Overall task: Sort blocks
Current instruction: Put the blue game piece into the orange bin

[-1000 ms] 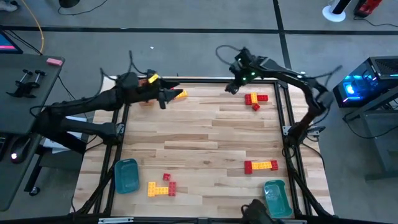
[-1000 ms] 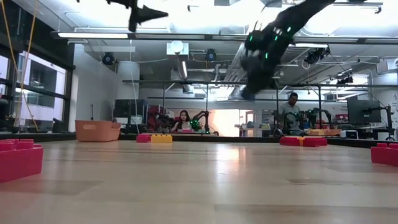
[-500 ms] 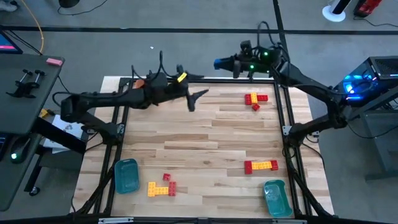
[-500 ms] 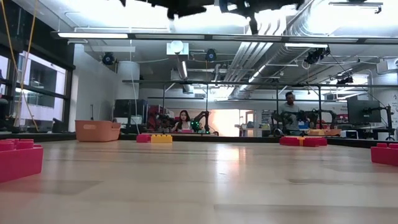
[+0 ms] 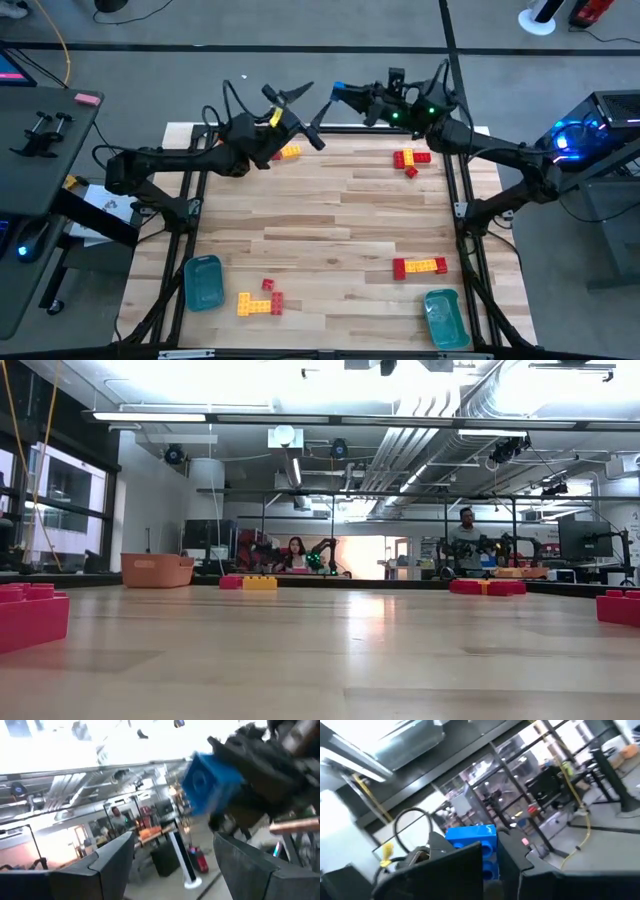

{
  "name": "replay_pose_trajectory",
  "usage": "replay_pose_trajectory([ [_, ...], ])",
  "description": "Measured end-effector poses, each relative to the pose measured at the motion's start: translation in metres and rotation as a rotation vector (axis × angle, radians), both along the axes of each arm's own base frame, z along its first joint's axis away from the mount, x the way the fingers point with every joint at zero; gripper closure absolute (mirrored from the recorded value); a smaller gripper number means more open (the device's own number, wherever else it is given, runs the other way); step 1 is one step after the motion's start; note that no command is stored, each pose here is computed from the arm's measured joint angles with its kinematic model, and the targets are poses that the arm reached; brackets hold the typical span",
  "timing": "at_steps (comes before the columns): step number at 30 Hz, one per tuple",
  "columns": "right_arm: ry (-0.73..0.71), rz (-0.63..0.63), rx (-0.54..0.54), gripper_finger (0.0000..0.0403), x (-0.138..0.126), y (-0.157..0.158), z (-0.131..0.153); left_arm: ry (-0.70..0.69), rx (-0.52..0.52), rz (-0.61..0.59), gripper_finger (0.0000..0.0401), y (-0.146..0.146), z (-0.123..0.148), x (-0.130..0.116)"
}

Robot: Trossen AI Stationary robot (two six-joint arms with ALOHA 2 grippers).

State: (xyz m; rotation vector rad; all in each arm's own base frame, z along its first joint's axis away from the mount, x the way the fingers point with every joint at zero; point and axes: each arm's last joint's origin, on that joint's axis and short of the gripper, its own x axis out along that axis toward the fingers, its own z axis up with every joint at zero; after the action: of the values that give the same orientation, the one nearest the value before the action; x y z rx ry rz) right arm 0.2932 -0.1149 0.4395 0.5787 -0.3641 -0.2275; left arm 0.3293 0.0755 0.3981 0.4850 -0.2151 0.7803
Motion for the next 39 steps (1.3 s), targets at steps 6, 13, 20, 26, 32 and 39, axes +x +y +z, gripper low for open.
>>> replay_pose_trajectory([
  [6, -0.05, -0.051, 0.011, 0.0403, 0.008, -0.001, -0.002, -0.007, 0.024, -0.072, 0.0143, -0.003, 0.001, 0.001],
  [13, -0.03, -0.016, 0.056, 0.0403, 0.021, -0.004, -0.014, -0.02, 0.042, -0.075, 0.0143, -0.004, -0.001, 0.004],
  [20, -0.018, -0.011, 0.06, 0.0403, 0.025, -0.005, -0.018, -0.03, 0.055, -0.066, 0.0143, -0.004, 0.0, 0.004],
  [26, -0.021, -0.006, 0.065, 0.0403, 0.026, -0.002, -0.018, -0.031, 0.058, -0.053, 0.0163, 0.002, 0.0, 0.003],
  [32, -0.043, 0.0, 0.057, 0.0403, 0.028, 0.001, -0.017, -0.026, 0.075, -0.087, 0.0212, 0.003, 0.0, 0.003],
  [39, -0.056, 0.029, 0.066, 0.0403, 0.029, 0.004, -0.016, -0.023, 0.095, -0.129, 0.0233, 0.003, 0.001, 0.004],
])
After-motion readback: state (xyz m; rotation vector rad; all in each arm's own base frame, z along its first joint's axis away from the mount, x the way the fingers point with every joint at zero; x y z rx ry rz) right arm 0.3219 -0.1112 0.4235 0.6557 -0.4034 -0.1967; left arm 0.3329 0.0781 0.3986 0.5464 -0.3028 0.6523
